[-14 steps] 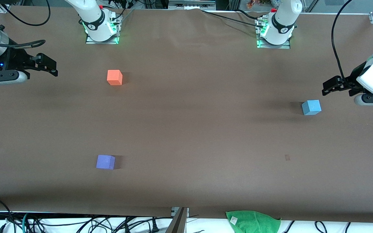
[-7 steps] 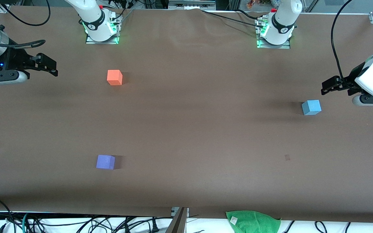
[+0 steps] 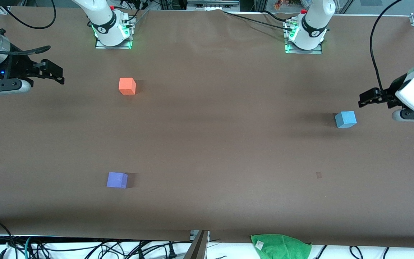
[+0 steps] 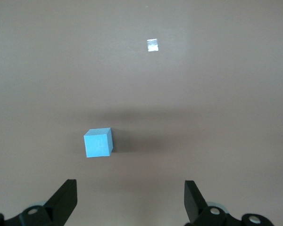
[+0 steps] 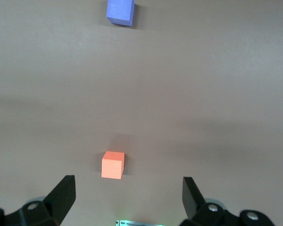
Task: Place blue block between orange and purple blocks
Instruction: 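Lower the left gripper onto the light-blue cube and close it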
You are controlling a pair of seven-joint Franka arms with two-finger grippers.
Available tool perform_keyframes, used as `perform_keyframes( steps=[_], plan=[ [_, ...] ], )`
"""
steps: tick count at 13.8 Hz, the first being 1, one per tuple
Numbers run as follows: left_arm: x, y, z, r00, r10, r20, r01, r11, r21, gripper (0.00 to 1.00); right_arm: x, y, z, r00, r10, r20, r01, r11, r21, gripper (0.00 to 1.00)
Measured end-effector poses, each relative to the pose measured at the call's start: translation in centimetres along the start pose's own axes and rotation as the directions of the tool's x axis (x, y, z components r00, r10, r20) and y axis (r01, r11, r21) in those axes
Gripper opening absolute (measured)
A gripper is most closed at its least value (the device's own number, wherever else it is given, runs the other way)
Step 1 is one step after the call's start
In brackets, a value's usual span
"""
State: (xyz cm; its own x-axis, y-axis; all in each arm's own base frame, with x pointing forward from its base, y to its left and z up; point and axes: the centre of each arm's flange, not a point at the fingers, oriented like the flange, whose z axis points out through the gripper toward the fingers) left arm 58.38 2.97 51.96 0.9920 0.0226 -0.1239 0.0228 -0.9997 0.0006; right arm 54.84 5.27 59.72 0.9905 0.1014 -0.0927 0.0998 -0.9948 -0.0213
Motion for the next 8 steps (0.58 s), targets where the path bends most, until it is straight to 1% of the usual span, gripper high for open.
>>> perform_keyframes(
  steps=[2,4,6,8],
  plan=[
    [1.8,-2.7,3.8,0.999,-0.029,0.035,0.029,1.000,-0.006,1.00,0.0,0.2,0.1,1.000,0.003,0.002,-0.004,1.000,0.002,1.00],
    [3.2,-5.0,9.3,0.997,-0.043,0.071,0.044,0.999,-0.012,0.99,0.1,0.3,0.1,1.000,0.005,0.003,-0.005,1.000,0.002,1.00],
    [3.6,-5.9,15.2,0.997,-0.047,0.066,0.048,0.999,-0.014,1.00,0.1,0.4,0.1,1.000,0.007,0.003,-0.007,1.000,0.003,1.00],
    [3.0,-6.0,19.8,0.999,-0.028,0.039,0.027,1.000,0.009,1.00,0.1,0.3,0.1,1.000,0.007,0.003,-0.007,1.000,0.004,1.00]
  ],
)
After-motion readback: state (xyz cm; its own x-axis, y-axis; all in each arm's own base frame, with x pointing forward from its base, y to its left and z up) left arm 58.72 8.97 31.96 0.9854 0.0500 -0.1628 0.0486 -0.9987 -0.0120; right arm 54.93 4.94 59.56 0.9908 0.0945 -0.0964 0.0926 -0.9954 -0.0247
